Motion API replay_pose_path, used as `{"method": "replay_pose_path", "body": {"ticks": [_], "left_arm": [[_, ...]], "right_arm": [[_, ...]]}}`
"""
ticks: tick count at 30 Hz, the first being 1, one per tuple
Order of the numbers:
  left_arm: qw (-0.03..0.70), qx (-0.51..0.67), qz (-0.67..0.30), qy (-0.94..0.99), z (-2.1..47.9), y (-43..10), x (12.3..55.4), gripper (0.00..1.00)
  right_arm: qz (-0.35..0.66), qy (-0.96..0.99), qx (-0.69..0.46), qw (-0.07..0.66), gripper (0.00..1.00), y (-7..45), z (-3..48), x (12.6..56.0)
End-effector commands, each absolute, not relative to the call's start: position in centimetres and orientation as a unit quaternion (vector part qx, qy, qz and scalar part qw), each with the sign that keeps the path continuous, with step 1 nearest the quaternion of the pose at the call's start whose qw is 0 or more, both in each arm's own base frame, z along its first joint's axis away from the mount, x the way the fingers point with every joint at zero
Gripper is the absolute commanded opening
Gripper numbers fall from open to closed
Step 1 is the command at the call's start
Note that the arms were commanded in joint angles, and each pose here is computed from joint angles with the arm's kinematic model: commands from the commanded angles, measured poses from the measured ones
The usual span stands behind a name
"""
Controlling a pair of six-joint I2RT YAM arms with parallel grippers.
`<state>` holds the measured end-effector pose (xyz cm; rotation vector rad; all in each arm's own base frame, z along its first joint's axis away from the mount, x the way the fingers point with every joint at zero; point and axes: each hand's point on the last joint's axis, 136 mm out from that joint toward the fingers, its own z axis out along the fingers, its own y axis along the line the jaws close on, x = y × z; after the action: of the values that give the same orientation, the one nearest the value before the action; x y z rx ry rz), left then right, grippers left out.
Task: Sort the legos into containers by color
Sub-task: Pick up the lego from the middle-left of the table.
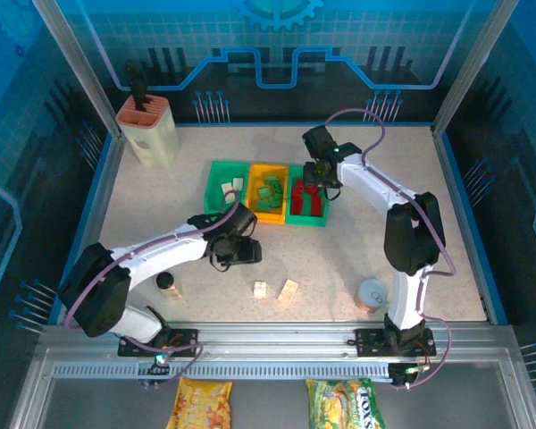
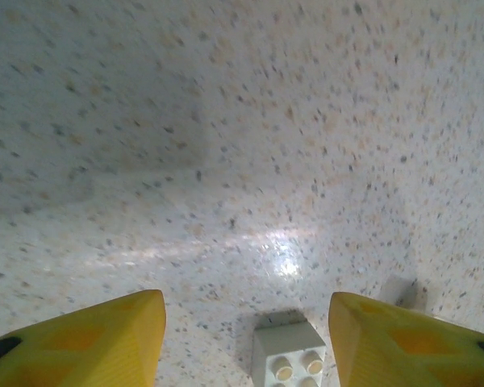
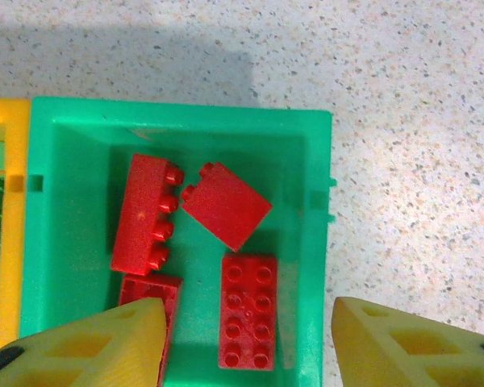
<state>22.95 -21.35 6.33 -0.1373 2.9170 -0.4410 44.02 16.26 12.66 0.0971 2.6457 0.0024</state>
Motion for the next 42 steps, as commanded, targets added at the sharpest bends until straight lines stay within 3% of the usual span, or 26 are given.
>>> {"method": "replay_pose_path", "body": {"ticks": [1, 24, 37, 42], "left_arm": [[0.084, -0.058, -0.121, 0.987, 6.0, -21.6, 21.9, 0.57], [0.026, -0.045, -0.003, 0.999, 2.5, -25.0, 16.6, 0.59], [0.023, -0.037, 0.0, 0.999, 2.7, -25.4, 16.6, 0.4], [0.026, -0.035, 0.002, 0.999, 3.0, -25.4, 16.7, 0.37]], "right_arm": [[0.008, 0.966, 0.041, 0.255, 0.57, 15.9, 13.6, 43.0], [0.048, 0.966, 0.054, 0.248, 0.57, 12.7, 12.9, 40.1], [0.054, 0.966, 0.074, 0.241, 0.57, 11.2, 12.0, 39.8], [0.054, 0.966, 0.074, 0.241, 0.57, 11.1, 12.1, 39.8]]}}
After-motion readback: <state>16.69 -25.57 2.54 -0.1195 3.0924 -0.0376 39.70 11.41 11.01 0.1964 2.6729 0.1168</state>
